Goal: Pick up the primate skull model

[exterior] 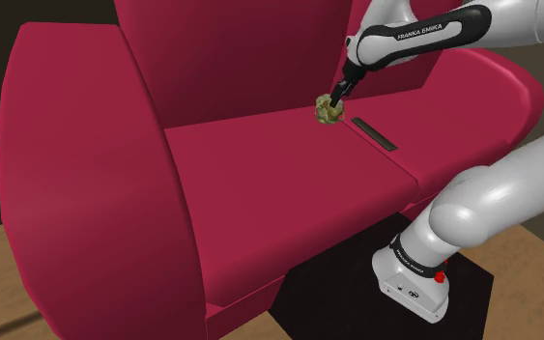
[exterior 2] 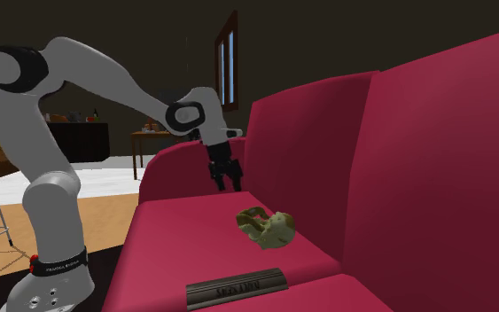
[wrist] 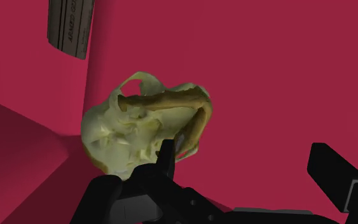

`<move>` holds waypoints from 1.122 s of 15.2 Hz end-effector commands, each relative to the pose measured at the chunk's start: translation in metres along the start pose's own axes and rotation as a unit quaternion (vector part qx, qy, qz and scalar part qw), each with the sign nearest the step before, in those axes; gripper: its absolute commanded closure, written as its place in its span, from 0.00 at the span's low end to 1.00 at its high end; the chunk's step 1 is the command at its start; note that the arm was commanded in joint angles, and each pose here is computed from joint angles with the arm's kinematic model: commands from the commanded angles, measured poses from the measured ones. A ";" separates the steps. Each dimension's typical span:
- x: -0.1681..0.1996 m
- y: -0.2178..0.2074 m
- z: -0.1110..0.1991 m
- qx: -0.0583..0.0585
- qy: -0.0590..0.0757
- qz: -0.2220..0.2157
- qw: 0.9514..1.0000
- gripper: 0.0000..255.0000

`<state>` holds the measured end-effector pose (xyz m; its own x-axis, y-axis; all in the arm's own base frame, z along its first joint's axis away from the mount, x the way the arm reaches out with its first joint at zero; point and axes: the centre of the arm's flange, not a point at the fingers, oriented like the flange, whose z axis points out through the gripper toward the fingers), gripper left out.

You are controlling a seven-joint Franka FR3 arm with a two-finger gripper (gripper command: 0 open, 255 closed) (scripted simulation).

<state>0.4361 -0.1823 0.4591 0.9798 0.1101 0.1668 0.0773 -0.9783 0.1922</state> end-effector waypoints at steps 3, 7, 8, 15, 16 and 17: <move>0.017 0.030 0.038 -0.015 0.002 -0.010 1.000 0.00; 0.013 0.026 0.058 -0.015 0.002 -0.010 1.000 0.00; 0.012 0.025 0.063 -0.015 0.002 -0.010 1.000 0.00; 0.011 0.022 0.076 -0.015 0.002 -0.010 1.000 1.00; 0.010 0.022 0.076 -0.015 0.002 -0.010 1.000 1.00; 0.011 0.022 0.076 -0.015 0.002 -0.010 1.000 1.00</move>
<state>0.4615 -0.2165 0.3923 0.9776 0.1289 0.1665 0.0901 -0.9708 0.2224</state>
